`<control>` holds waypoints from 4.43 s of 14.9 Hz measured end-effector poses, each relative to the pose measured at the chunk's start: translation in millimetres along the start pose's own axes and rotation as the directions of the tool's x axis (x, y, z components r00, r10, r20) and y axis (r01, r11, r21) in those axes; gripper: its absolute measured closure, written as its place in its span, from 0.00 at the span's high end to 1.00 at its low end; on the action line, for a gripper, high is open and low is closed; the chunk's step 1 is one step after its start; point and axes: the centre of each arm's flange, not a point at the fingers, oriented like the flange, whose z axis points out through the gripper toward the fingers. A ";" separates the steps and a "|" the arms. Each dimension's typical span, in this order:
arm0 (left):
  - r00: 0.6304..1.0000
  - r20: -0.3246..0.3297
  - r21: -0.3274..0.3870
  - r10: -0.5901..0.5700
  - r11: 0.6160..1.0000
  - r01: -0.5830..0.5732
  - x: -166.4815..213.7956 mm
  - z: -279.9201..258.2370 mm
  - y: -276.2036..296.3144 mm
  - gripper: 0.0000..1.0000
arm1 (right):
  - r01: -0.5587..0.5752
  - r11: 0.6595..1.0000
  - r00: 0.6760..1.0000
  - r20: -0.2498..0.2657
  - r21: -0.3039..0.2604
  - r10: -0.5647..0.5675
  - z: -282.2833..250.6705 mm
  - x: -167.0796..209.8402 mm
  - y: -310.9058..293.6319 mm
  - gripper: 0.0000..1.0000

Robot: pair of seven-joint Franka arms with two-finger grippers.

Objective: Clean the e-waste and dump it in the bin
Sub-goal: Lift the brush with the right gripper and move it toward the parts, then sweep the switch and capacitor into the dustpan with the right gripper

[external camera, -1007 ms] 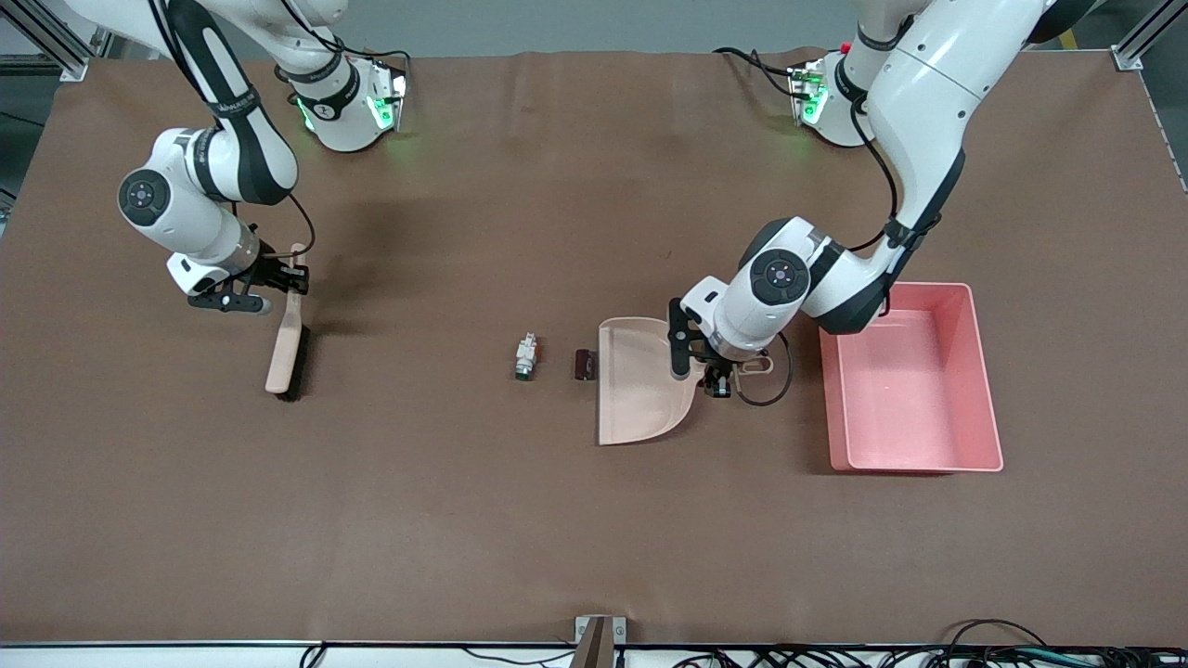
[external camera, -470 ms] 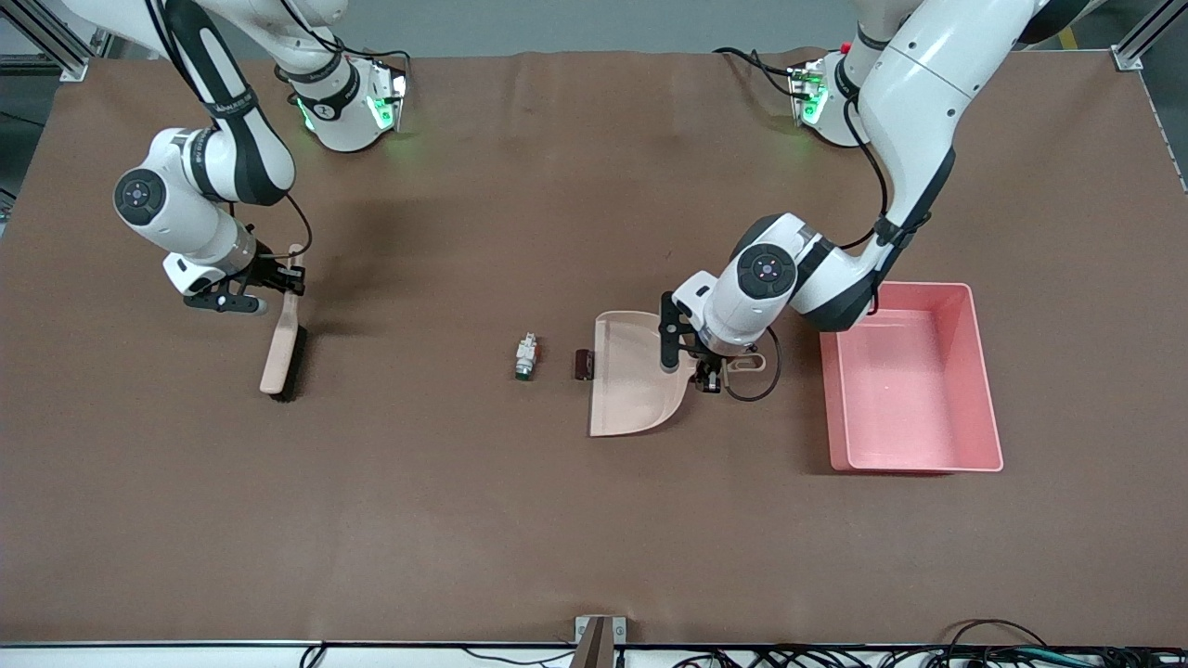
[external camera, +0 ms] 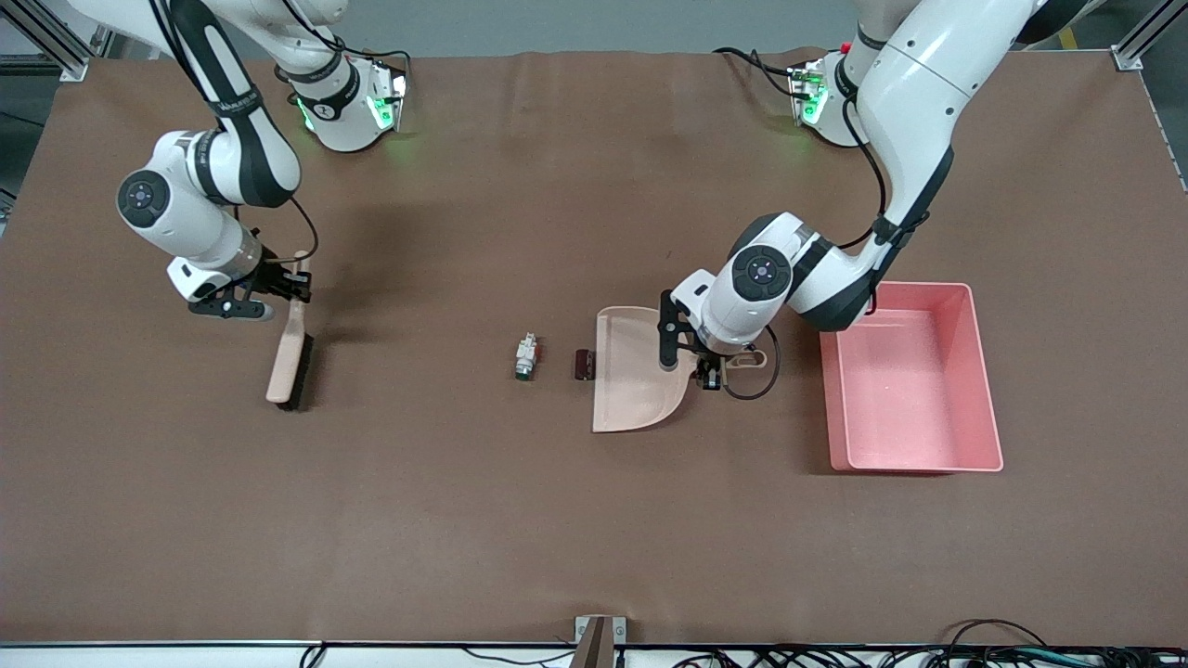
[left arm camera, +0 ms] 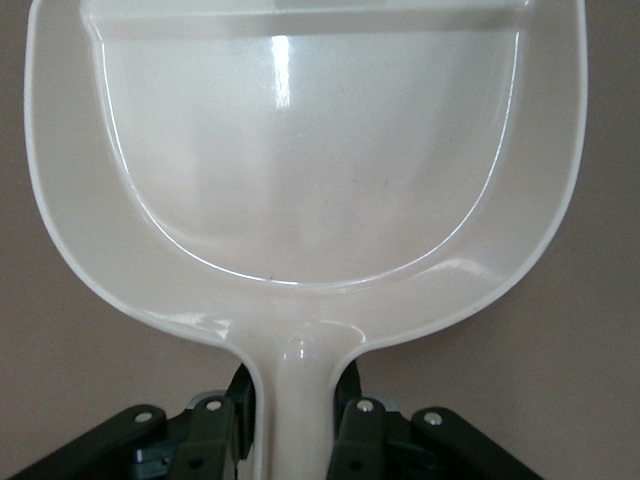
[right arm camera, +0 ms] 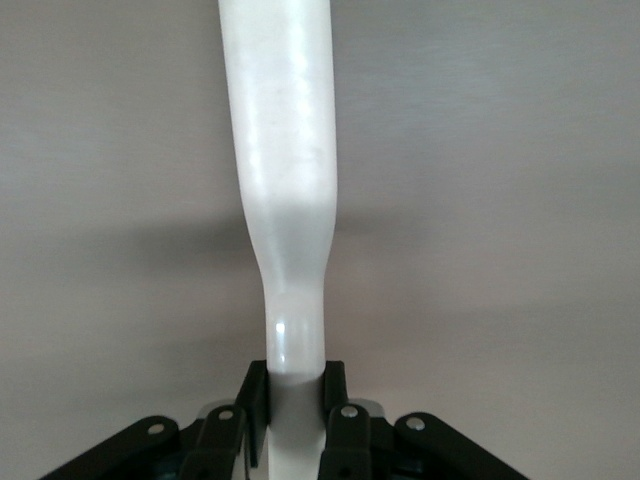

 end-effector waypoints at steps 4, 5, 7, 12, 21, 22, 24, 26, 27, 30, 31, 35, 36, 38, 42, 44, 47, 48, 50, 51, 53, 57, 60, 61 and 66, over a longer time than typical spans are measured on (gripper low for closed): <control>1.000 0.002 -0.002 0.002 1.000 -0.002 0.9 0.0 0.6 0.33 | 0.014 0.997 1.000 0.005 0.074 -0.014 -12.8 -9.5 -117.3 0.26; 1.000 0.002 -0.002 0.002 1.000 -0.002 1.3 0.0 0.8 0.33 | 0.016 0.997 1.000 0.004 0.077 -0.016 -14.4 -14.2 -134.0 0.26; 1.000 0.003 -0.004 0.005 1.000 -0.005 3.1 0.0 1.7 0.33 | 0.013 0.997 1.000 -0.003 0.081 -0.013 -17.9 -14.7 -144.0 0.26; 1.000 0.003 -0.007 0.016 1.000 -0.016 11.0 1.0 3.1 0.33 | -0.098 0.991 0.995 0.003 0.087 0.099 -22.1 -19.4 -172.4 0.26; 1.000 0.004 -0.010 0.010 1.000 -0.010 14.7 1.4 3.0 0.33 | -0.113 0.992 0.993 0.045 0.058 0.111 20.4 -78.0 -274.2 0.26; 1.000 0.004 -0.010 0.005 1.000 -0.005 14.9 1.5 3.1 0.33 | -0.118 0.991 0.992 0.044 0.058 0.116 24.4 -79.5 -278.9 0.26; 1.000 0.005 -0.011 -0.004 1.000 0.004 15.3 1.6 3.3 0.33 | -0.124 0.990 0.992 0.045 0.060 0.121 28.6 -83.0 -293.9 0.26; 1.000 0.006 -0.013 -0.006 1.000 0.006 15.6 1.6 3.0 0.33 | -0.128 0.990 0.991 0.046 0.064 0.125 30.8 -84.3 -308.0 0.26; 1.000 0.006 -0.014 -0.006 1.000 0.006 15.8 1.7 2.8 0.33 | -0.136 0.989 0.990 0.046 0.067 0.133 32.0 -83.9 -314.8 0.26; 1.000 0.007 -0.015 -0.008 1.000 0.008 16.6 2.1 2.4 0.33 | -0.151 0.985 0.988 0.045 0.079 0.148 33.0 -79.0 -333.5 0.26; 1.000 0.007 -0.016 -0.011 1.000 0.011 17.2 2.1 2.4 0.33 | -0.152 0.985 0.988 0.042 0.085 0.149 31.8 -77.0 -339.5 0.26; 1.000 0.004 -0.014 -0.030 0.999 0.030 23.1 2.7 2.8 0.33 | -0.161 0.982 0.987 0.040 0.103 0.158 31.7 -77.4 -367.3 0.26; 1.000 0.002 -0.014 -0.029 0.999 0.029 24.5 3.1 2.3 0.33 | -0.165 0.980 0.986 0.040 0.108 0.162 32.4 -77.0 -375.3 0.26; 1.000 -0.001 -0.013 -0.027 1.000 0.027 28.1 3.5 1.8 0.33 | -0.172 0.978 0.985 0.039 0.120 0.169 33.2 -73.3 -390.0 0.26; 1.000 -0.005 -0.012 -0.023 1.000 0.023 33.6 4.0 0.3 0.33 | -0.190 0.971 0.982 0.036 0.149 0.187 32.3 -64.9 -419.7 0.26; 1.000 -0.004 -0.012 -0.024 1.000 0.024 35.6 4.6 0.0 0.33 | -0.204 0.966 0.979 0.039 0.158 0.200 30.9 -61.9 -431.2 0.26; 1.000 -0.004 -0.012 -0.025 1.000 0.025 37.8 4.6 0.1 0.33 | -0.219 0.959 0.976 0.037 0.180 0.216 24.1 -59.9 -448.8 0.26; 1.000 -0.003 -0.011 -0.026 1.000 0.026 38.2 4.6 0.2 0.33 | -0.225 0.956 0.974 0.037 0.186 0.222 21.0 -59.7 -454.2 0.26; 1.000 -0.003 -0.011 -0.026 1.000 0.026 39.3 4.7 0.2 0.33 | -0.239 0.954 0.971 0.052 0.183 0.234 12.8 -59.6 -463.7 0.26; 1.000 -0.003 -0.011 -0.026 1.000 0.026 39.8 4.8 0.1 0.33 | -0.253 0.951 0.967 0.066 0.176 0.245 5.7 -59.2 -469.6 0.26; 1.000 -0.004 -0.011 -0.025 1.000 0.025 41.7 5.0 0.3 0.33 | -0.269 0.947 0.963 0.083 0.176 0.258 -12.4 -59.0 -484.2 0.26; 0.999 -0.003 -0.011 -0.037 0.999 0.037 44.8 5.4 0.8 0.33 | -0.330 0.921 0.944 0.106 0.207 0.314 -33.1 -60.0 -501.5 0.26; 0.999 -0.003 -0.011 -0.040 0.999 0.040 45.2 5.3 0.9 0.33 | -0.349 0.927 0.934 0.140 0.139 0.330 -29.3 -54.8 -490.8 0.26; 0.999 -0.003 -0.011 -0.040 0.999 0.040 45.3 5.2 0.8 0.33 | -0.356 0.928 0.929 0.153 0.111 0.338 -27.7 -49.5 -483.2 0.26; 0.999 -0.003 -0.009 -0.038 0.999 0.038 45.5 5.3 0.7 0.33 | -0.347 0.936 0.932 0.130 0.056 0.337 -43.8 3.2 -426.0 0.26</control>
